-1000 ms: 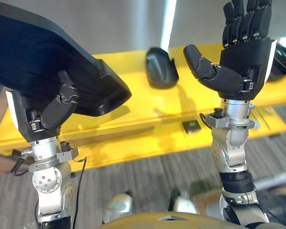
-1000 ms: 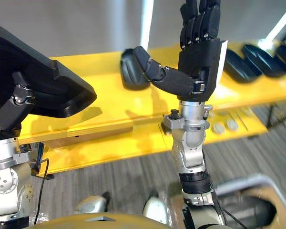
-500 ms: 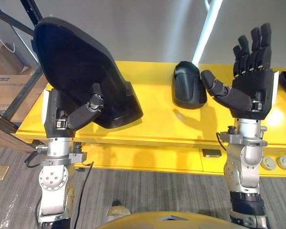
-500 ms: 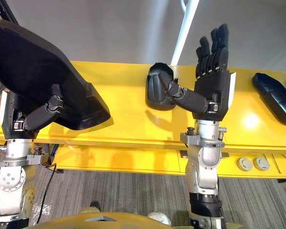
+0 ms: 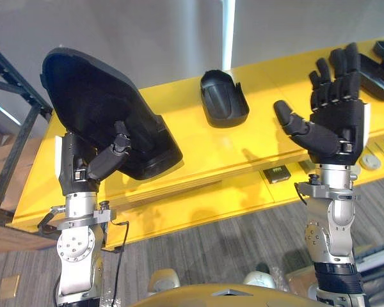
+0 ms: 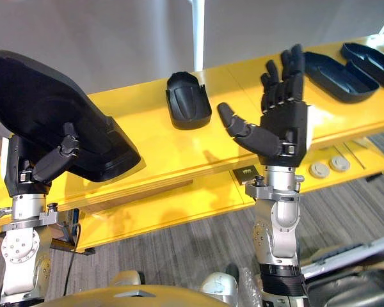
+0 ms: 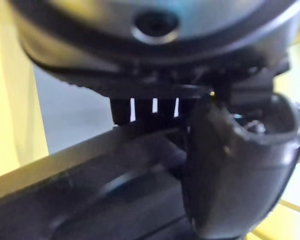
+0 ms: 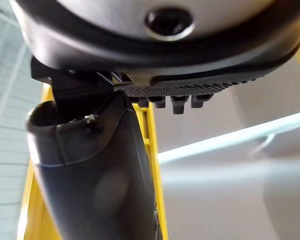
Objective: Walk over and take three plastic housings, then place them on the shelf
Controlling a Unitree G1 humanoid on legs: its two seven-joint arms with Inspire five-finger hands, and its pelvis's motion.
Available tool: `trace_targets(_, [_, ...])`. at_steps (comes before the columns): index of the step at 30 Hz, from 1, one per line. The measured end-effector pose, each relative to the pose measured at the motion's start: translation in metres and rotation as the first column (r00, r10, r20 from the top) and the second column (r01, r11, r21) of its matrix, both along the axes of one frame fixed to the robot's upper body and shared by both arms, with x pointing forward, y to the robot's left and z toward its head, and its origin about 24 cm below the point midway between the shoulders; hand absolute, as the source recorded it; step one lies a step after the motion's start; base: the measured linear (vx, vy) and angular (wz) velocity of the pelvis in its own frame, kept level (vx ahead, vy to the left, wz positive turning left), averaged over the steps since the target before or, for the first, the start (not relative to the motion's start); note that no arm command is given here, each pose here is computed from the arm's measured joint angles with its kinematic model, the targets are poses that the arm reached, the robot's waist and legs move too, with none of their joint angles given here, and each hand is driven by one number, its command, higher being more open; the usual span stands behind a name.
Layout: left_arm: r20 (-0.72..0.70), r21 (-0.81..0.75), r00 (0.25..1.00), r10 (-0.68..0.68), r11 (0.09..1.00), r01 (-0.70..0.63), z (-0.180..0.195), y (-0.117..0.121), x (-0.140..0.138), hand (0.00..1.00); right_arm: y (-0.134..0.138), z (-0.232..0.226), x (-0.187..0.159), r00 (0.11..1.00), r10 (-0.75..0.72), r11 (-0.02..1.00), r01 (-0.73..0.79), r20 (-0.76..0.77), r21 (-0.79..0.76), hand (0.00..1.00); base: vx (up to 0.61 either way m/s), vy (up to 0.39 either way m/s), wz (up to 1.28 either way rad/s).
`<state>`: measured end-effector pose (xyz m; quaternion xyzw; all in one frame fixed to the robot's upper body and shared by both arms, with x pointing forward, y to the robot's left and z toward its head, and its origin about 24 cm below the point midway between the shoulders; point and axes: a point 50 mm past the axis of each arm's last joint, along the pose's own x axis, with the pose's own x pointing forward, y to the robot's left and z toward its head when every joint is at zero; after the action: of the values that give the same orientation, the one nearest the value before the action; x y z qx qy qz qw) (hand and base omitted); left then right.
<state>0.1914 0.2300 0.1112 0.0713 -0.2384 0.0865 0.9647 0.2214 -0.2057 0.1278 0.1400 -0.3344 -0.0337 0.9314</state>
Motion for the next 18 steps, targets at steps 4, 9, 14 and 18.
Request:
trace_targets(4, [-0.053, 0.029, 0.998, -0.025, 0.999, 0.027, -0.001, 0.004, 0.002, 0.00, 0.018, -0.006, -0.002, 0.998, 0.059, 0.998, -0.059, -0.027, -0.009, 1.00, -0.01, 0.075, -0.14])
trace_targets(9, [-0.065, 0.023, 0.992, -0.106, 0.994, 0.108, 0.004, -0.013, 0.021, 0.00, 0.005, 0.006, 0.001, 0.999, 0.037, 0.995, -0.038, -0.005, -0.093, 1.00, 0.03, -0.042, 0.27])
trace_targets(14, [-0.029, 0.037, 0.991, -0.133, 0.990, 0.134, 0.019, -0.017, 0.036, 0.00, -0.002, 0.005, 0.004, 0.998, 0.033, 0.990, -0.040, -0.055, -0.138, 1.00, 0.00, -0.020, 0.07])
trace_targets(18, [-0.039, 0.086, 0.991, -0.129, 0.987, 0.132, 0.036, -0.001, 0.069, 0.00, 0.002, 0.011, 0.009, 0.989, 0.137, 0.963, -0.146, -0.058, -0.225, 1.00, -0.08, -0.009, -0.02])
